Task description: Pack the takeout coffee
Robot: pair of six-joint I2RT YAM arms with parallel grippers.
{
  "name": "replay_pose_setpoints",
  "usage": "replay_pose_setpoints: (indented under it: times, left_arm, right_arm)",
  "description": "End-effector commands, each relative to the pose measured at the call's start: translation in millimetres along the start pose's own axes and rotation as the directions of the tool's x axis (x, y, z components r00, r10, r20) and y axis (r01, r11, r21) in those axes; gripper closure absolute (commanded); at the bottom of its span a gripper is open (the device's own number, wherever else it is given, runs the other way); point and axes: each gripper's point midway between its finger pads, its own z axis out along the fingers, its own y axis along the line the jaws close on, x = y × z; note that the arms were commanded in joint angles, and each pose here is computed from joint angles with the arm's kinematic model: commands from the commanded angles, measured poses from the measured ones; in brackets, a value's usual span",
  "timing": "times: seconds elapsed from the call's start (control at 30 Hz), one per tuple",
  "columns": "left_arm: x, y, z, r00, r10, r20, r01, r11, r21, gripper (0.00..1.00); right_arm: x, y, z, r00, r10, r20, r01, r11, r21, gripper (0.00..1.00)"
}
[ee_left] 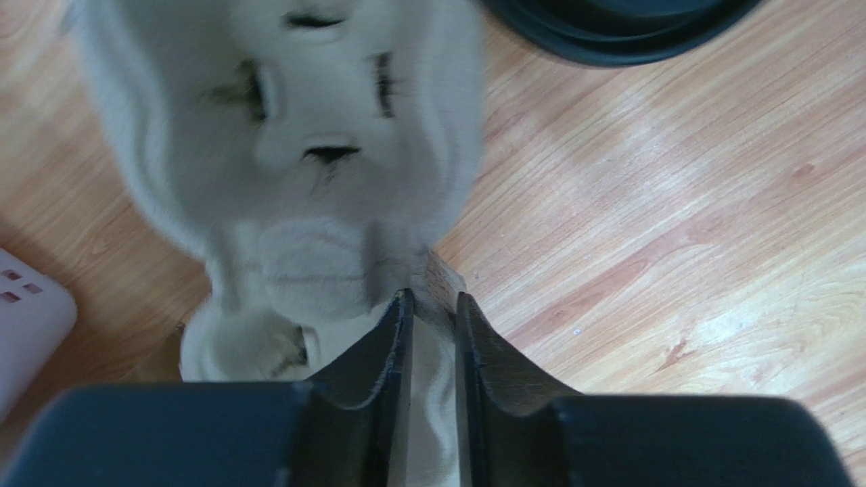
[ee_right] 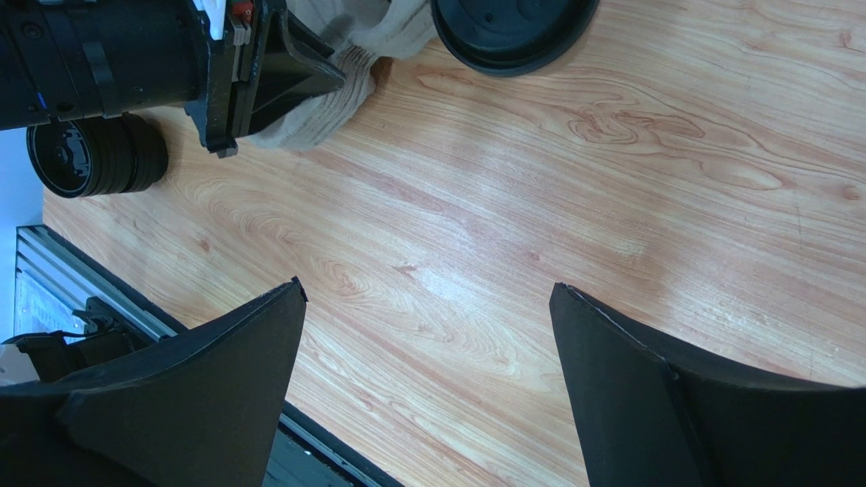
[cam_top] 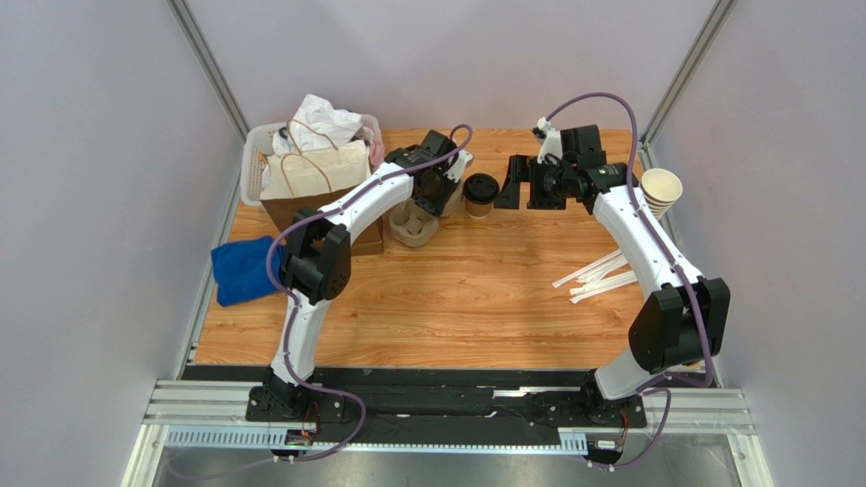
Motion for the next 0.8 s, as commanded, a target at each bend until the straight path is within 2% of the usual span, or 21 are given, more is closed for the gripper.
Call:
replay_pose_setpoints:
  times: [0.0, 0.1, 0.27, 0.5, 0.73, 0.77]
  left_arm:
    - [-15, 0, -12, 0.999, 0.006, 0.043, -0.005, 1.0, -0.014, 0.87]
    - [-19, 2, -19, 0.998, 0.008, 0.059, -0.006, 1.0, -0.029, 1.0]
    - [-30, 3, -39, 0.994, -0.022, 0.105, 0.027, 0.999, -0.045, 1.0]
    - [-36, 22, -52, 0.99, -0.039, 0.133, 0.06, 0.986, -0.155, 1.0]
    - [-36, 20, -56, 0.988, -0.067, 0.14, 0.088, 0.985, -0.148, 1.0]
    - [-35, 19, -56, 0.988, -0.068, 0.139, 0.087, 0.986, -0.142, 0.96]
  right_arm:
    - [-12, 6, -2, 1.0, -0.008, 0.027, 0.008, 1.0, -0.027, 0.04]
    - [-13, 6, -2, 1.0, -0.011, 0.028, 0.012, 1.0, -0.028, 0.04]
    - [-15, 9, 0, 1.0, -0.01, 0.024, 0.011, 0.999, -0.045, 0.04]
    - [-17, 8, 10, 1.0, -0.004, 0.005, 0.004, 0.998, -0.061, 0.05]
    - [-18, 8, 18, 1.0, 0.0, -0.005, -0.001, 0.997, -0.075, 0.05]
    - [-19, 8, 21, 1.0, -0.002, -0.007, 0.001, 0.997, -0.077, 0.05]
